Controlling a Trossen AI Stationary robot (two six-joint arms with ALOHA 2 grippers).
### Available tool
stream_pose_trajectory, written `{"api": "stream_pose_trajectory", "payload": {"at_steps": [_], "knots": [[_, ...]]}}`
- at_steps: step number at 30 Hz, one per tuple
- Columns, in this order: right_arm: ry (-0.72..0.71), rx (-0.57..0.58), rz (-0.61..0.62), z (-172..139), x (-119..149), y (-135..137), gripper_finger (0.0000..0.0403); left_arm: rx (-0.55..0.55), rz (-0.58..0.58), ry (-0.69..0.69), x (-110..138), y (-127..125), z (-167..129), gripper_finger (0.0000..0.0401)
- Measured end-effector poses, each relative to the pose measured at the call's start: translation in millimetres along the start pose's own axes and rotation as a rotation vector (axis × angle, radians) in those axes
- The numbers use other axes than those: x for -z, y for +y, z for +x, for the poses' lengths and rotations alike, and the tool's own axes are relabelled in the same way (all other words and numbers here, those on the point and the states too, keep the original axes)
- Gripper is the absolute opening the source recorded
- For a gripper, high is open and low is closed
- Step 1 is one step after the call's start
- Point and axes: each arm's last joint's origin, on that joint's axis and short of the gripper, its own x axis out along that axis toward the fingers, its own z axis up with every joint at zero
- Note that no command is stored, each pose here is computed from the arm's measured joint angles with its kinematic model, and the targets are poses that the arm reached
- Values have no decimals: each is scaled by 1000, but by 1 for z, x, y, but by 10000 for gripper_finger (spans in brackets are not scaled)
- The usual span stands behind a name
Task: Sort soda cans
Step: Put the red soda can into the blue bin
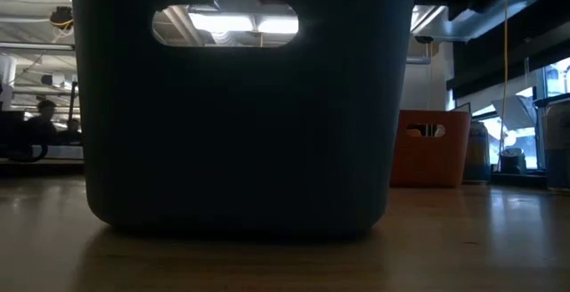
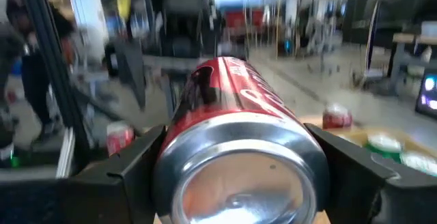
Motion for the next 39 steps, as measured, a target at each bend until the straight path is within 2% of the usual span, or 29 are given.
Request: {"api": "stream_pose_trajectory", "payload": {"at_steps": [7, 11, 16, 23, 26, 39], "knots": [[-52, 2, 28, 9, 8, -1, 294, -33, -96, -57, -3, 2, 5, 388], [-136, -7, 44, 8, -1, -1, 294, -33, -3, -139, -11, 0, 5, 388], [-210, -50, 66, 7, -8, 1, 294, -59, 60, -287, -21, -1, 5, 388], [-349, -82, 84, 3, -21, 3, 294, -15, 30, -581, -11, 2, 12, 388], [-418, -109, 98, 4, -22, 6, 294, 20, 30, -673, -13, 3, 17, 388], [-440, -141, 114, 39, -12, 17, 294, 103, 15, -831, -17, 3, 42, 388]]}}
